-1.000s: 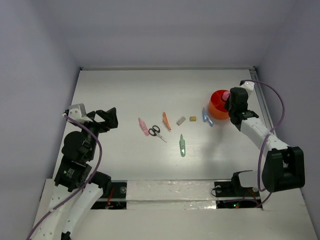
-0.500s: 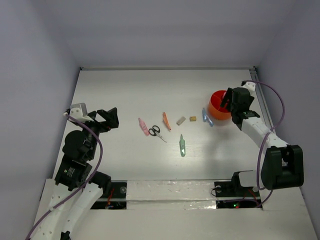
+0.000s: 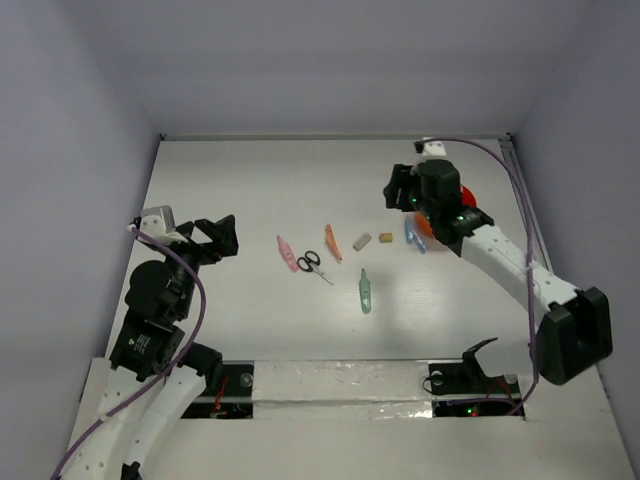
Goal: Sort the stationery into containers
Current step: Place the scissors at the center of the board.
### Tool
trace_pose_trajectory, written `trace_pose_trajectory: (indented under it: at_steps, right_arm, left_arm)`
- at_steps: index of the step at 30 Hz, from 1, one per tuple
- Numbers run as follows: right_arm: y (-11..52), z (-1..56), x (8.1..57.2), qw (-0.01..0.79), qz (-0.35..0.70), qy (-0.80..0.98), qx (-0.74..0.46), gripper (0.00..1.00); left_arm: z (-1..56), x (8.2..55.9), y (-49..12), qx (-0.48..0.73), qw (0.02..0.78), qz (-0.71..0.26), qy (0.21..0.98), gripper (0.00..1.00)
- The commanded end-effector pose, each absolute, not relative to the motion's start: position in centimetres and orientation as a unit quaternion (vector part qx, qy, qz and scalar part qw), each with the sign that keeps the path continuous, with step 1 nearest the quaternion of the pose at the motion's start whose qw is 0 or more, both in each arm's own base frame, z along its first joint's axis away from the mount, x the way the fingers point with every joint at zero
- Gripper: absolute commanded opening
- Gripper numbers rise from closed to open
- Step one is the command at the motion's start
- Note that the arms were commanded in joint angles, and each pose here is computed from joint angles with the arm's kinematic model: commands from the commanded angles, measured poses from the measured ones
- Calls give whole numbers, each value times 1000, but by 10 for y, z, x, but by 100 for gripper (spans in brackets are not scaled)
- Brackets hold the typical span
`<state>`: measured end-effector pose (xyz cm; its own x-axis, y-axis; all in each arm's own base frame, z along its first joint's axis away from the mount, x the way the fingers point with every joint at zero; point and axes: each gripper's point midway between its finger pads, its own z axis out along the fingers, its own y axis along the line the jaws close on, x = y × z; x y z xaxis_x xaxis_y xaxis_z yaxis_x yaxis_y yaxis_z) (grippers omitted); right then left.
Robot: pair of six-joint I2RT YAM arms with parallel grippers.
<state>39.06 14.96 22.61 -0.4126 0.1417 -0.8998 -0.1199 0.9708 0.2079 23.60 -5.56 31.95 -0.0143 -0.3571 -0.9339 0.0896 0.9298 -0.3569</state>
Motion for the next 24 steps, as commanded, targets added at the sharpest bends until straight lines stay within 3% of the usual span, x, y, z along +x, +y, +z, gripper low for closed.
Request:
trace_pose_trajectory:
  at_steps: [1, 6, 9, 16, 19, 24]
  right_arm:
    - [208, 212, 394, 505, 157, 845, -78, 58]
    - [262, 170, 391, 464, 142, 864, -134, 58]
    - [257, 172, 395, 471, 114, 866, -122, 59]
    - [306, 164, 373, 433, 184, 859, -204, 57]
    - [342, 135, 350, 386, 197, 862, -262, 27]
    - [380, 102, 332, 338, 203, 865, -311, 16]
  left_arm:
    - [330, 237, -61, -90, 707, -174, 680, 99]
    - [330, 237, -60, -89, 707, -173, 679, 99]
    - [330, 237, -60, -89, 707, -173, 680, 99]
    - [330, 238, -60, -89, 708, -173, 679, 99]
    - [330, 238, -59, -90, 708, -172, 679, 99]
    - [330, 237, -59, -90, 708, -173, 679, 99]
